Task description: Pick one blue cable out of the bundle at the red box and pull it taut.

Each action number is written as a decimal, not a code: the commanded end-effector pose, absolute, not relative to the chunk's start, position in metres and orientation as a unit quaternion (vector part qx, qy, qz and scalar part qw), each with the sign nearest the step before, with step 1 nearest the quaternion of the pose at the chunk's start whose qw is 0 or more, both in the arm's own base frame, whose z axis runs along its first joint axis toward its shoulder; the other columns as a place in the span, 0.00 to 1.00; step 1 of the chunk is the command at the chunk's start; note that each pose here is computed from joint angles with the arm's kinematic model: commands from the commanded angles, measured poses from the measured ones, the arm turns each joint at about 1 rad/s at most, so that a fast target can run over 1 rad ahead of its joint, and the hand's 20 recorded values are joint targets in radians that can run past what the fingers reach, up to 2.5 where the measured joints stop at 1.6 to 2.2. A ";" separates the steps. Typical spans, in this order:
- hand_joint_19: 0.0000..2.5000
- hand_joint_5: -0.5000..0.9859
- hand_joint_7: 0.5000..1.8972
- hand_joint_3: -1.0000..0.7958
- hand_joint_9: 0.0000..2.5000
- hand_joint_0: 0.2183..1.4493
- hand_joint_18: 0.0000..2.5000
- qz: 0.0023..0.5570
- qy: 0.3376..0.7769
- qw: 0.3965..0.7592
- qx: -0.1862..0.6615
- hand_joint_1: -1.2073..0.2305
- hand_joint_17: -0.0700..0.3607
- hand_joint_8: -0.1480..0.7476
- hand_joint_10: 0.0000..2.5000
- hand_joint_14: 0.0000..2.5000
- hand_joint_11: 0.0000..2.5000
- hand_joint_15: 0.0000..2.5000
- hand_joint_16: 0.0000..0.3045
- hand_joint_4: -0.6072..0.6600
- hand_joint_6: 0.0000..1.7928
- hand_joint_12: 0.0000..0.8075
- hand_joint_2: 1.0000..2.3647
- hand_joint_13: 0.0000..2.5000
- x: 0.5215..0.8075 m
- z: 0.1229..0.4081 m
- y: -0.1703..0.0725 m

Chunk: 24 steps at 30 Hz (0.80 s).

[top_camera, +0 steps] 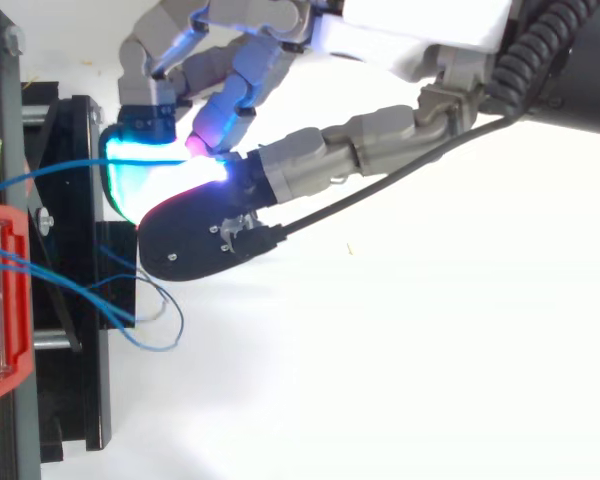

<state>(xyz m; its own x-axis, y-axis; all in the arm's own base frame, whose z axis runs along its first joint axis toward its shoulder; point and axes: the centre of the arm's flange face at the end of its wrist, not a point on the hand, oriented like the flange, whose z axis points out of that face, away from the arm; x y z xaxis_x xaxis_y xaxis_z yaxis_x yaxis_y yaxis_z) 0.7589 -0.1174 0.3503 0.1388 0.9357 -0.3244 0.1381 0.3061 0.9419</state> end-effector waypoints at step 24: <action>0.09 0.19 0.30 0.36 0.44 0.38 0.20 0.314 0.576 0.598 0.460 0.30 0.42 0.47 0.01 0.01 0.58 0.15 0.16 0.50 0.51 0.47 0.01 0.23 0.757 0.353 -0.130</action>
<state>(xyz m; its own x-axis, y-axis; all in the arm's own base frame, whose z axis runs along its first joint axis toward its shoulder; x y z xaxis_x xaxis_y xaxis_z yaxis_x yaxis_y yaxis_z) 0.7571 -0.1297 0.3534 0.1381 0.9065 -0.3990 0.1540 0.3783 0.9128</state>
